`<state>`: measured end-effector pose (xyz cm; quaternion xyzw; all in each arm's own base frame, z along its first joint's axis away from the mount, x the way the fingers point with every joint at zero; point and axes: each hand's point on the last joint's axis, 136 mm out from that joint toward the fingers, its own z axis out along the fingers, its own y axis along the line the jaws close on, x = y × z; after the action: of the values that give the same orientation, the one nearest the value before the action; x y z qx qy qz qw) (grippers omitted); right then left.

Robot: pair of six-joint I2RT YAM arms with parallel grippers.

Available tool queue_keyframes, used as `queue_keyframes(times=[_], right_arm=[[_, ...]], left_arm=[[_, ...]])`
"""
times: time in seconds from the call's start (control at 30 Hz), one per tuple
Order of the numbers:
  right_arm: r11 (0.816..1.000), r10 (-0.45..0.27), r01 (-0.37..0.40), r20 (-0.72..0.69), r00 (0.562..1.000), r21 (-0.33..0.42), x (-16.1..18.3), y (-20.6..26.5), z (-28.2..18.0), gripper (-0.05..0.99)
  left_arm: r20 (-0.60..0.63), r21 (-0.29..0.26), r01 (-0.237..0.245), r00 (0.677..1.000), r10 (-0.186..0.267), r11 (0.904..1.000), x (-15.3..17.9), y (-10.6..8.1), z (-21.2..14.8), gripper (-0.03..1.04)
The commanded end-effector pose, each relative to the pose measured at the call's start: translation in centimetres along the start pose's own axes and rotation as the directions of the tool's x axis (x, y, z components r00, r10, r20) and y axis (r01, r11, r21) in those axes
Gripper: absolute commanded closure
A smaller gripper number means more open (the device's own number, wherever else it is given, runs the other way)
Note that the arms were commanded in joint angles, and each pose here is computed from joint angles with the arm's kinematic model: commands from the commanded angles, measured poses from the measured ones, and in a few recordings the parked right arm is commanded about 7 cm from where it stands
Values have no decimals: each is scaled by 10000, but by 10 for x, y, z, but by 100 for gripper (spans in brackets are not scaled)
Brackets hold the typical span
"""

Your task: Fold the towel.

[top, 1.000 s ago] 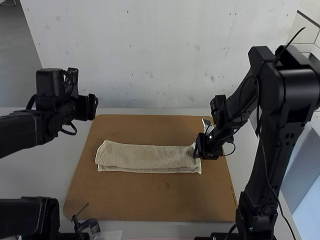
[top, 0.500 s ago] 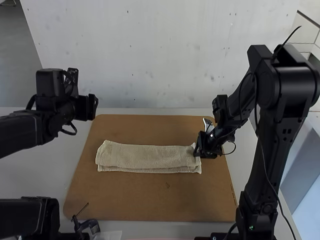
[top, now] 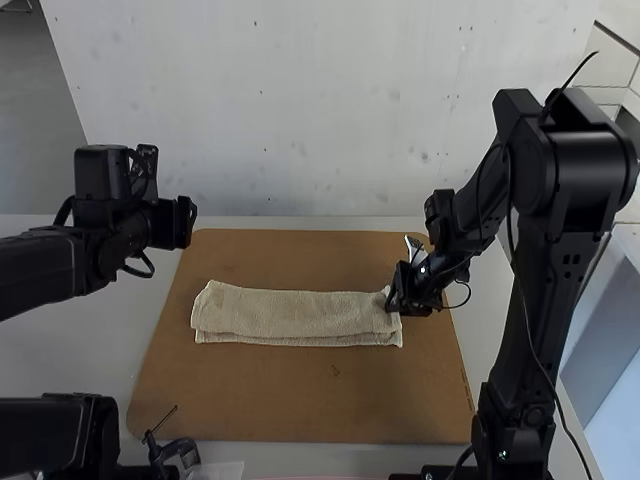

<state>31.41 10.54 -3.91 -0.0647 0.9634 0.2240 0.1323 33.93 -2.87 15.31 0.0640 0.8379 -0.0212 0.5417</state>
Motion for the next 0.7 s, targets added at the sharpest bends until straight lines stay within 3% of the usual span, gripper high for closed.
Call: queue_keyframes(times=[0.0, 0.13, 0.23, 0.3, 0.67], right_arm=[[9973, 95, -158, -872, 9961, -718, 24, 10, 14, 69], [9972, 127, -197, -975, 9952, -716, 27, 10, 15, 71], [9974, 110, -178, -966, 9953, -699, 27, 9, 16, 88], [9975, 101, -161, -870, 9962, -690, 25, 7, 15, 91], [9989, 470, -469, 114, 9988, -95, 6, -32, -3, 91]], left_arm=[[160, -15, 102, 9998, -102, 9999, -3, 2, -3, 16], [146, 1, 102, 9998, -102, 9999, -1, 1, -3, 16], [101, -8, 139, 9999, -139, 9999, 1, 2, -3, 16], [100, -22, 161, 9998, -161, 9999, 1, 3, -3, 16], [-21, 1, 190, 9998, -190, 9998, 6, 2, -1, 16]])
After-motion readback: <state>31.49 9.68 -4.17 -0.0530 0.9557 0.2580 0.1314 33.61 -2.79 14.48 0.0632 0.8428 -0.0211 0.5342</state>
